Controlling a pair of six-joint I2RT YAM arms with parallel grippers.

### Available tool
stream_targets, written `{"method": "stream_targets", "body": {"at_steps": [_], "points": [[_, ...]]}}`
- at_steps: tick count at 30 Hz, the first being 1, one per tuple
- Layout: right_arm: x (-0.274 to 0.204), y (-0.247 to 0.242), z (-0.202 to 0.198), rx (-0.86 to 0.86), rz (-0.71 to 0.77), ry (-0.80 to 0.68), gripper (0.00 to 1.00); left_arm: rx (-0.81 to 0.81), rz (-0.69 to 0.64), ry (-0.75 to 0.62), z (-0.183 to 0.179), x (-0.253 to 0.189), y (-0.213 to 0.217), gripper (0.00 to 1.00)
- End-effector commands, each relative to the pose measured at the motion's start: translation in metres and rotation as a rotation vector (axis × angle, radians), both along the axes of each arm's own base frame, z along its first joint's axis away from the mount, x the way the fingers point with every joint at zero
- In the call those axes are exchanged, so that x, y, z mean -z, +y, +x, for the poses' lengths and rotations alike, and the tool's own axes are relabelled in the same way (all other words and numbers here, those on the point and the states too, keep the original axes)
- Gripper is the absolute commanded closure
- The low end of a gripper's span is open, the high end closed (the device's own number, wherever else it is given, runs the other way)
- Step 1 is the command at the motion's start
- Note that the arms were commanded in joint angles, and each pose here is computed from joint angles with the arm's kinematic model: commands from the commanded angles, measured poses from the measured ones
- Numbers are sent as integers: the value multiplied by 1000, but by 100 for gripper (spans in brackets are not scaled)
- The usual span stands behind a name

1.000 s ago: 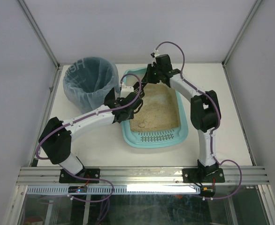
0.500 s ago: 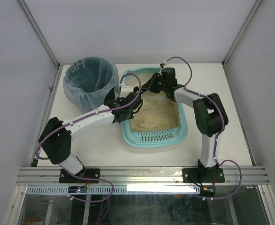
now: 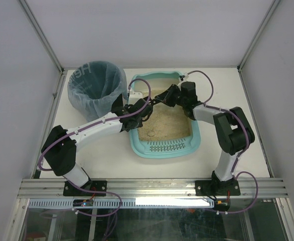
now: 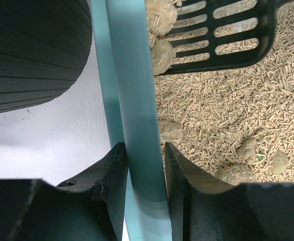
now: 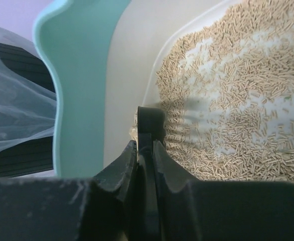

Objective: Clean the litter box

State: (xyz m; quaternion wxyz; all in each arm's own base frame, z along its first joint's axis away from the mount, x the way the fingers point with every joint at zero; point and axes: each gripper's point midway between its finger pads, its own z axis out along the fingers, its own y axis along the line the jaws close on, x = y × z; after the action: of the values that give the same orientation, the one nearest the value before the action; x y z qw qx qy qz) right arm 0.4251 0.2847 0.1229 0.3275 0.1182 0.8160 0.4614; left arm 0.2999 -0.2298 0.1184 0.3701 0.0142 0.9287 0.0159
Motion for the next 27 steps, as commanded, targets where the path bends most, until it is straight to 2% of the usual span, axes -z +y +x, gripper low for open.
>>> {"method": "stream_targets", "body": {"at_steps": [1, 13, 16, 20, 25, 27], "points": [[-78, -12, 10, 53, 101, -184, 100, 17, -30, -37, 5, -12, -2, 78], [-90, -64, -1, 172, 7, -211, 100, 36, -69, -97, 8, -33, -2, 76], [-88, -78, -9, 193, 4, -208, 100, 60, -99, -122, 10, -44, -4, 72], [-91, -93, -22, 211, 29, -211, 100, 98, -153, -150, 13, -58, -9, 62], [-98, -111, -46, 235, 125, -195, 100, 149, -244, -235, 14, -97, -8, 46], [-101, -118, -55, 250, 145, -191, 100, 173, -272, -264, 15, -109, -10, 33]]}}
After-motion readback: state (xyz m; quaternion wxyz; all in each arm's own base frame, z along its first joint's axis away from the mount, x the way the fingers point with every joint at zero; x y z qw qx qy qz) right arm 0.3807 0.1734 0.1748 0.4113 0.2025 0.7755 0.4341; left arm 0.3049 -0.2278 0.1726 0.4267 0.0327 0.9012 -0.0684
